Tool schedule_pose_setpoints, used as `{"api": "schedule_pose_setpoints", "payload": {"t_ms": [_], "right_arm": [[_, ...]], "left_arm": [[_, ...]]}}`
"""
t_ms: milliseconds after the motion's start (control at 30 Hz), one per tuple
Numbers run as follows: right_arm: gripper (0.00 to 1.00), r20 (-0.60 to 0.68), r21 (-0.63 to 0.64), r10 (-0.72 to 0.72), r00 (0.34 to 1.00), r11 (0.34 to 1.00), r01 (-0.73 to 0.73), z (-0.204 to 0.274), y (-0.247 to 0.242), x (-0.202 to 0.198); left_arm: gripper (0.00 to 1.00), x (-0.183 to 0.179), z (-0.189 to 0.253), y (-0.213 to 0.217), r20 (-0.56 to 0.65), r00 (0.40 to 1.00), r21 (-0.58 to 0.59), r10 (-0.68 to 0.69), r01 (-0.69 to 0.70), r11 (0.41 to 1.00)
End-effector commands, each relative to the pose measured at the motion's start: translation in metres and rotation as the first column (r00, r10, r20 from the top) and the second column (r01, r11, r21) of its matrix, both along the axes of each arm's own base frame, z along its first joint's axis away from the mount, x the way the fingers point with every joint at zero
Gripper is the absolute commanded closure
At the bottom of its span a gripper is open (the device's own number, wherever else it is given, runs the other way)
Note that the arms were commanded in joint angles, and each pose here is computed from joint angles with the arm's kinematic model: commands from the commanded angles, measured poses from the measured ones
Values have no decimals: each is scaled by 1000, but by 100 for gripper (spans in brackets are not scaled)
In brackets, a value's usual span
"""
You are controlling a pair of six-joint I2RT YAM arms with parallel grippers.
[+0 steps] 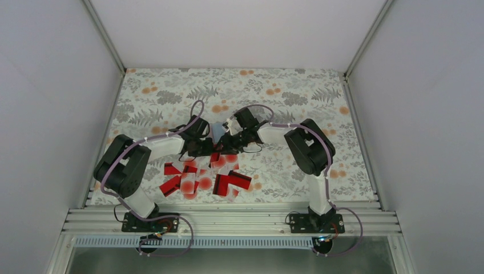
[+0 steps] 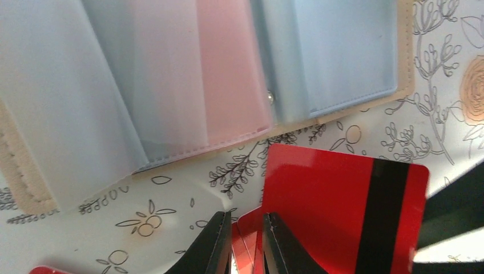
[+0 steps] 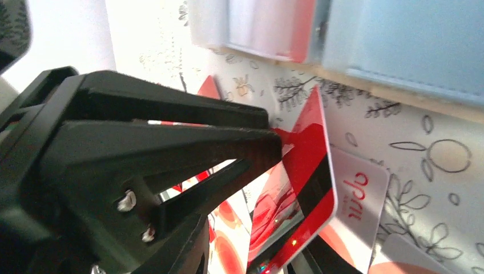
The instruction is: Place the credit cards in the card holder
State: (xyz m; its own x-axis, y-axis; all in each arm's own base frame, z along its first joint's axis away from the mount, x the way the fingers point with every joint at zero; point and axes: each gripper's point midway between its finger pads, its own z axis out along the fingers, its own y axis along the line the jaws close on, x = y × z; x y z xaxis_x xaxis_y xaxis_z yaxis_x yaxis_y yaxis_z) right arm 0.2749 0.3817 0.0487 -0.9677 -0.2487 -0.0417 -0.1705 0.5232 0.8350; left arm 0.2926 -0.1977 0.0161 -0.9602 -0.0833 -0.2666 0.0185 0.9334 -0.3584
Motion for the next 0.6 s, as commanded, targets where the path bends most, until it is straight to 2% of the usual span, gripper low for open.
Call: {"api": "schedule_pose_setpoints", "payload": {"t_ms": [0,200,400,567], "right_arm": [[68,-22,-50,-28,999,998,27,-17,2,5],[74,-40,-68,-14,999,998,11,-29,11,0],[96,-45,-85,-5,999,996,1,-38,5,-3],[96,-67,-7,5,998,1000,-5,-32,-5,-4]], "left_arm": [[84,-33,-32,8,-134,991,25,-15,19,1000],[84,-35,-28,4,-125,992,-18,-23,21,1000],[84,-35,-21,8,-112,994,-35,-14,10,999],[83,-34,-4,10,-76,997,-63,-4,-1,998]]}}
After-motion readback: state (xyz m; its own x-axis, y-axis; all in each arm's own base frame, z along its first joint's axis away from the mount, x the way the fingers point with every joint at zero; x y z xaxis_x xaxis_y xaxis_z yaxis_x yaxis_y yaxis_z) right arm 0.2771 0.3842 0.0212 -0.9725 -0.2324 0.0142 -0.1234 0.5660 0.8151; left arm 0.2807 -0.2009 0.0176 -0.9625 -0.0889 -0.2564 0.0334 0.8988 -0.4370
